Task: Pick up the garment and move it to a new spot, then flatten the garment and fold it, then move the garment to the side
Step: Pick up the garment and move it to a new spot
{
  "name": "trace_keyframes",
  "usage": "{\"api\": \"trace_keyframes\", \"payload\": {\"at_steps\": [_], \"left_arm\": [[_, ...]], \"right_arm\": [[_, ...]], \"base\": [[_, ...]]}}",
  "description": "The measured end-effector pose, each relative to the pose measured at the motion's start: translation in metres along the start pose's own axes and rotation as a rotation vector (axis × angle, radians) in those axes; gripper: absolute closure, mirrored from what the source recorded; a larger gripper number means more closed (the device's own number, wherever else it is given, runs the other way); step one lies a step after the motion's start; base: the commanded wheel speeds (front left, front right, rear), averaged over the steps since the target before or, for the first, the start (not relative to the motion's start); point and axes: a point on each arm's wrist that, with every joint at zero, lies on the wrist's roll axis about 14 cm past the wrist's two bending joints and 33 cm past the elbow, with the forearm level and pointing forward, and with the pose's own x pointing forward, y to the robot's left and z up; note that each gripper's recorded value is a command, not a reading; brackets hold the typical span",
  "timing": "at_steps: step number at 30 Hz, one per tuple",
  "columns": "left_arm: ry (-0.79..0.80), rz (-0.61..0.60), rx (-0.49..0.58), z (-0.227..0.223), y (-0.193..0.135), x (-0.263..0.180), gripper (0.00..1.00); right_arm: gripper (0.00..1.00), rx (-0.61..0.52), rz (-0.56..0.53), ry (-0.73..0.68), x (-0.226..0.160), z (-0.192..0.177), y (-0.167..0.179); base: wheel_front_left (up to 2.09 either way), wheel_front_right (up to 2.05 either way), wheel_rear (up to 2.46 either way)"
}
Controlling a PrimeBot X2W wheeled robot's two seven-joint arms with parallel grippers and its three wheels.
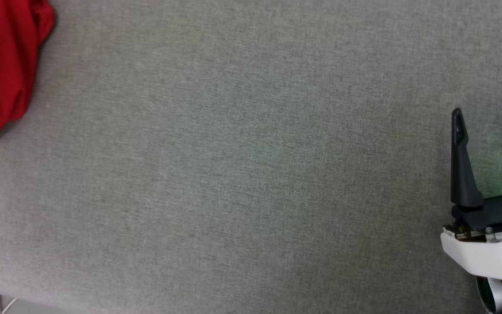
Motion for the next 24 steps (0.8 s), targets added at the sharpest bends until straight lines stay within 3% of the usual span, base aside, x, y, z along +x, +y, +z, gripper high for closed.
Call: {"api": "trace_keyframes", "payload": {"at_steps": [9, 10, 11, 18, 19, 20, 24], "left_arm": [[0.423, -0.107, -0.062, -0.084, -0.036, 0.016, 0.00], [0.562, -0.142, -0.072, -0.118, -0.049, 0.013, 0.00], [0.601, -0.152, -0.061, -0.128, -0.054, 0.012, 0.00], [0.689, -0.179, -0.068, -0.149, -0.065, 0.011, 0.00], [0.688, -0.181, -0.070, -0.149, -0.066, 0.011, 0.88], [0.678, -0.181, -0.069, -0.148, -0.066, 0.011, 1.00], [0.603, -0.174, -0.030, -0.135, -0.062, 0.012, 1.00]], "right_arm": [[0.00, -0.012, -0.015, 0.030, -0.002, -0.016, -0.009], [0.00, -0.015, -0.019, 0.041, -0.003, -0.021, -0.011], [0.00, -0.016, -0.020, 0.040, -0.003, -0.022, -0.012], [0.00, -0.032, -0.028, 0.033, -0.002, -0.019, -0.016], [0.00, -0.032, -0.030, 0.030, -0.002, -0.018, -0.017], [0.00, -0.033, -0.031, 0.026, -0.001, -0.016, -0.017], [0.00, -0.037, -0.032, 0.006, 0.000, -0.007, -0.016]], "base": [[0.00, 0.00, 0.00], [0.00, 0.00, 0.00], [0.00, 0.00, 0.00], [0.00, 0.00, 0.00], [0.00, 0.00, 0.00], [0.00, 0.00, 0.00], [0.00, 0.00, 0.00]]}}
